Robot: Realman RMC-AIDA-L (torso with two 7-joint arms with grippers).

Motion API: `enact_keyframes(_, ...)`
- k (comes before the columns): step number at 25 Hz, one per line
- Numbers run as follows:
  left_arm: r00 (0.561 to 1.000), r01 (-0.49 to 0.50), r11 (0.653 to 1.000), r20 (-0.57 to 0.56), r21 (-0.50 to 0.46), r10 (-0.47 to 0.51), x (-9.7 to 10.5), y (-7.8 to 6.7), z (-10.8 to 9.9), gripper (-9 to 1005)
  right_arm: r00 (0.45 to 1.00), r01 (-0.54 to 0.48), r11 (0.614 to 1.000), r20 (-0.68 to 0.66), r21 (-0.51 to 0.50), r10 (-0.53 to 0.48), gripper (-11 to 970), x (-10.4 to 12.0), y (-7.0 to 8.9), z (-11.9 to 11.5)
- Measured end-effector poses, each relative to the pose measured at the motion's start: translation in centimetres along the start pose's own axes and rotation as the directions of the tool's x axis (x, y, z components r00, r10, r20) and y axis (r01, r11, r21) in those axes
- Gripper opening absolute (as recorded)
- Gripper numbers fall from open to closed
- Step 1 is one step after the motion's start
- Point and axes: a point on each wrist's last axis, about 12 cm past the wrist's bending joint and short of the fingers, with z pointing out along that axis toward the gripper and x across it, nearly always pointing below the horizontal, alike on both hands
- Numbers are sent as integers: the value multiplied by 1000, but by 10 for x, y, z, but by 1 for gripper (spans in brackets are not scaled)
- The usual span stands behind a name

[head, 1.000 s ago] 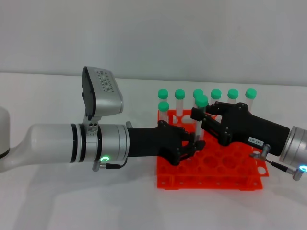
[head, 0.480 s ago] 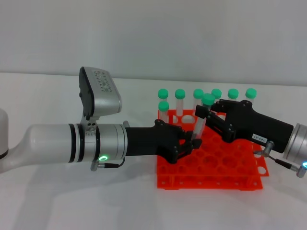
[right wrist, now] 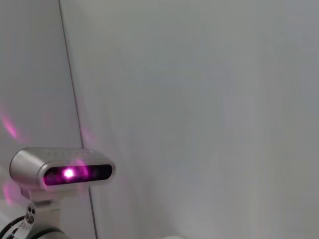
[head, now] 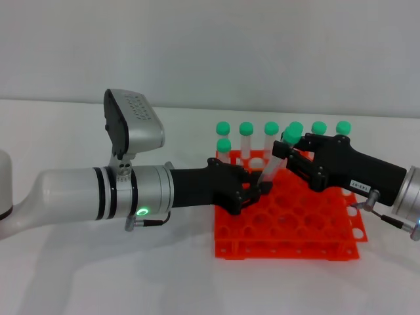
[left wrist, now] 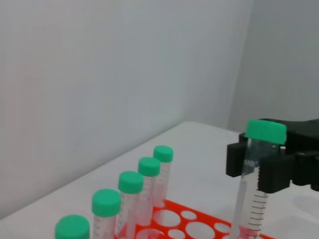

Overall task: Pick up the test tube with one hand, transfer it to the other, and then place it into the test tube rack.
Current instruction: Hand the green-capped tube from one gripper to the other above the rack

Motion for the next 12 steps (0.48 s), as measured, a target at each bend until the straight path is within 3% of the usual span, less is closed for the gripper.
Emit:
enact_keyframes(5, 1000, 17, 1000, 20, -24, -16, 0, 2, 0, 196, 1000, -3, 1000, 8, -1, 3, 208, -1, 0, -1)
enact_keyframes(12, 1000, 24, 999, 16, -40, -24, 2, 3, -1, 384, 999, -4, 1000, 33, 10, 4, 206, -5, -3, -3)
